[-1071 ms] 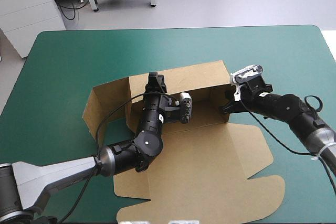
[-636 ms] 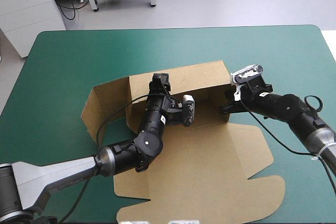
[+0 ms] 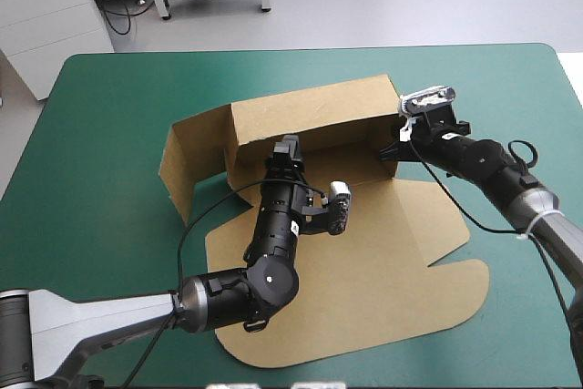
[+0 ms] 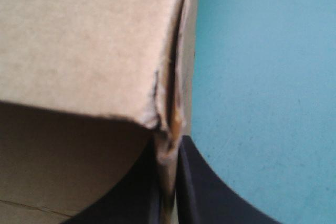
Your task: Fold the box
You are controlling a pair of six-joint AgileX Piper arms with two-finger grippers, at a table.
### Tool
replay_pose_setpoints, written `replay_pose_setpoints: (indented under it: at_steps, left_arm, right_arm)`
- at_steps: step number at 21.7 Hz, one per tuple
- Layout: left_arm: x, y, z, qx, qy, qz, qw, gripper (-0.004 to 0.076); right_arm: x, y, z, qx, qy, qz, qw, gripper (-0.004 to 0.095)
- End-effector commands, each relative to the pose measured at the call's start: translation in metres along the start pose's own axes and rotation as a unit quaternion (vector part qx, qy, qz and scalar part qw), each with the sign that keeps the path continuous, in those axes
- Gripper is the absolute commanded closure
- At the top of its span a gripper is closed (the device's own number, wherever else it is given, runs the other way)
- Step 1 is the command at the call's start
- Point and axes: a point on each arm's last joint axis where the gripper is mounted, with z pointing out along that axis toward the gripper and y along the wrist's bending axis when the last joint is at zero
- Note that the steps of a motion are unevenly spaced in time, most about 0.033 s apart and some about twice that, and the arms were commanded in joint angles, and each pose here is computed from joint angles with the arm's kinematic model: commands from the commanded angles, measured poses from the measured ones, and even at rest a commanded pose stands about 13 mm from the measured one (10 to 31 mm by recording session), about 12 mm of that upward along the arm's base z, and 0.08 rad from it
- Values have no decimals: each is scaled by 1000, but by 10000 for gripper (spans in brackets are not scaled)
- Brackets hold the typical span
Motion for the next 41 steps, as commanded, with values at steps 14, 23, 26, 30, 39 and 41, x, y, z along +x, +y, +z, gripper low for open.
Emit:
replay_pose_setpoints:
  at_steps: [14,23,26,30,39,41]
  left_arm:
    - [18,80,-20,234,20,-18,972,731]
    - [124,177,16,183,129,-269,937,733]
    - [183,185,25,186,170,-411,876,733]
    - [277,176,21,185,234,-621,725,733]
    - [404,60,-2,78,290,-851,430,733]
    - [402,47,-1,88,293,-848,433,733]
  right_arm:
    - [-36,-5,0,12,-56,5,998,931]
    - [-32,-2,0,-3,-37,-20,999,931]
    - [-31,-1,1,-9,-32,-18,999,931]
    - [-31,0,1,-13,-29,-18,999,930]
    - [-31,0,1,-14,-29,-16,999,930]
    - [-31,0,0,-15,-29,-11,999,930]
